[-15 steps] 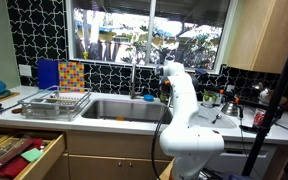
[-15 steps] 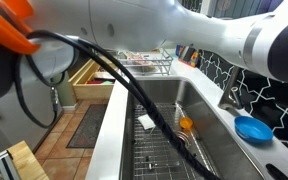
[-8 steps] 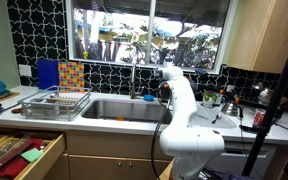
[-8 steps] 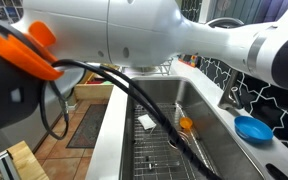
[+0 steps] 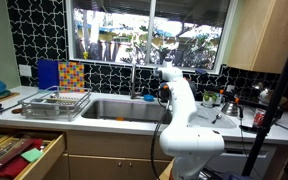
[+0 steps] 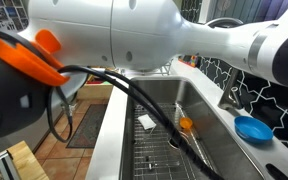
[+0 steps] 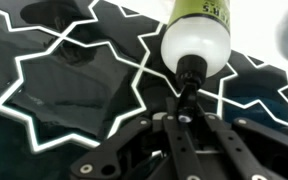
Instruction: Exchange the two hand wash soap bottled on the sink, then put the hand wash soap on the blue plate next to the edge
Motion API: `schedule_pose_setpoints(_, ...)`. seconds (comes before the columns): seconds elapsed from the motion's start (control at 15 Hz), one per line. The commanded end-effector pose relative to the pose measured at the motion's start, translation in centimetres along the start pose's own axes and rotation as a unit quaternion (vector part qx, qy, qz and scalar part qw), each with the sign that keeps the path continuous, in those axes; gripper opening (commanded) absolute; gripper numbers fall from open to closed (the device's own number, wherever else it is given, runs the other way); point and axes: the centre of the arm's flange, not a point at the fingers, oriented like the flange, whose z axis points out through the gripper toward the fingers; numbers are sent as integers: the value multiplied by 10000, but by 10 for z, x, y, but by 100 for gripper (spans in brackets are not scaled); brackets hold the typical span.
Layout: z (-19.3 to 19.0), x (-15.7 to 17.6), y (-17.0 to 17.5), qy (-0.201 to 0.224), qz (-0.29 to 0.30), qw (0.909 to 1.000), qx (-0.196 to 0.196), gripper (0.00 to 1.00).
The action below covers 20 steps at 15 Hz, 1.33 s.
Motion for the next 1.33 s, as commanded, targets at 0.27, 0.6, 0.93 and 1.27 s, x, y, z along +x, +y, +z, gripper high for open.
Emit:
schedule_pose_setpoints(0.27, 3, 22, 9, -66, 140, 9999, 8, 4)
schedule_pose_setpoints(0.6, -35, 33, 13, 186, 365, 9991, 111, 4)
schedule_pose_setpoints(0.93, -71, 38, -1, 291, 454, 9977, 416, 4)
schedule_pose_setpoints(1.27, -100, 35, -25, 437, 608, 9915, 1061, 4)
